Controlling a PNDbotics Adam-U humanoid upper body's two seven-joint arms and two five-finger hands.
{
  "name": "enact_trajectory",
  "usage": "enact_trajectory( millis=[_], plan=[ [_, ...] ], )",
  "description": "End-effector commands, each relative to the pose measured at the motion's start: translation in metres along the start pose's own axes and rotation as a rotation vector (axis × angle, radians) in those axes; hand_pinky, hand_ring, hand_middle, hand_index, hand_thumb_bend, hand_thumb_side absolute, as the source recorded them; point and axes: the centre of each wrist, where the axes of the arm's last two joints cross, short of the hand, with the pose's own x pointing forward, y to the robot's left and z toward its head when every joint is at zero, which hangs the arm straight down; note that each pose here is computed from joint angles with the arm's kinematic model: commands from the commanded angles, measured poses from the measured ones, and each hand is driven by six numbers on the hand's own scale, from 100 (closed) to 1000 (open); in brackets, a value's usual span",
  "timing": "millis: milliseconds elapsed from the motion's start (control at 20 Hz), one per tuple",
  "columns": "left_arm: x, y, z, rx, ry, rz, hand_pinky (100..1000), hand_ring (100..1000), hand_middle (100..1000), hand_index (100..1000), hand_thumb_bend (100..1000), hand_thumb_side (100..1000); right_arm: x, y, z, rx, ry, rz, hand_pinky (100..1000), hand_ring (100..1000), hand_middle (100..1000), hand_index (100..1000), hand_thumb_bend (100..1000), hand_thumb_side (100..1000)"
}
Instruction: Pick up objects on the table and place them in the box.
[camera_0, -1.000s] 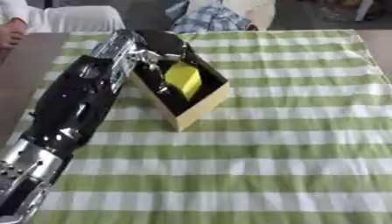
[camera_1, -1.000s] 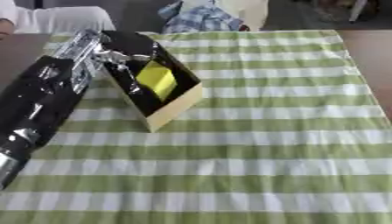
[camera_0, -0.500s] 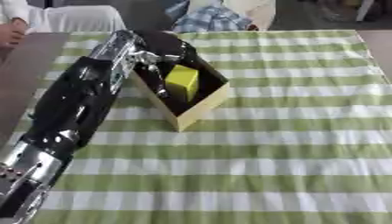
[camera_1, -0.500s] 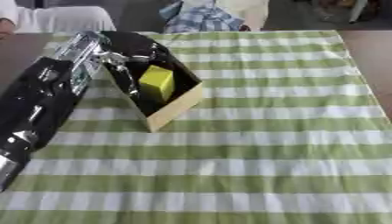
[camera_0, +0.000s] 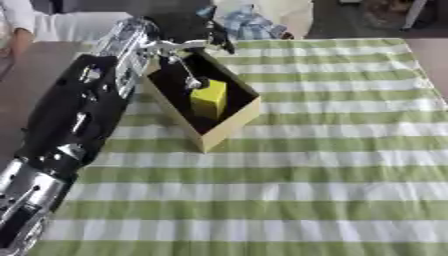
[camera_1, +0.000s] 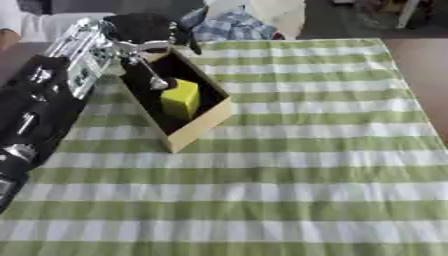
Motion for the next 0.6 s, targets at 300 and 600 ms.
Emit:
enact_trajectory(
  millis=[300,600],
  plan=[
    [0.009,0.073,0.062,0.264,-0.031,-0.028,727,730,712,839,211,100,0.004,-0.009,-0.010,-0.009,-0.048,0.034,644,708,735,808,100,848],
    [0.034,0.093,0.120,0.529,-0.037,0.086,694,689,681,832,100,100,0.004,-0.010,-0.012,-0.014,-0.055,0.044,646,708,735,809,100,846]
  ],
)
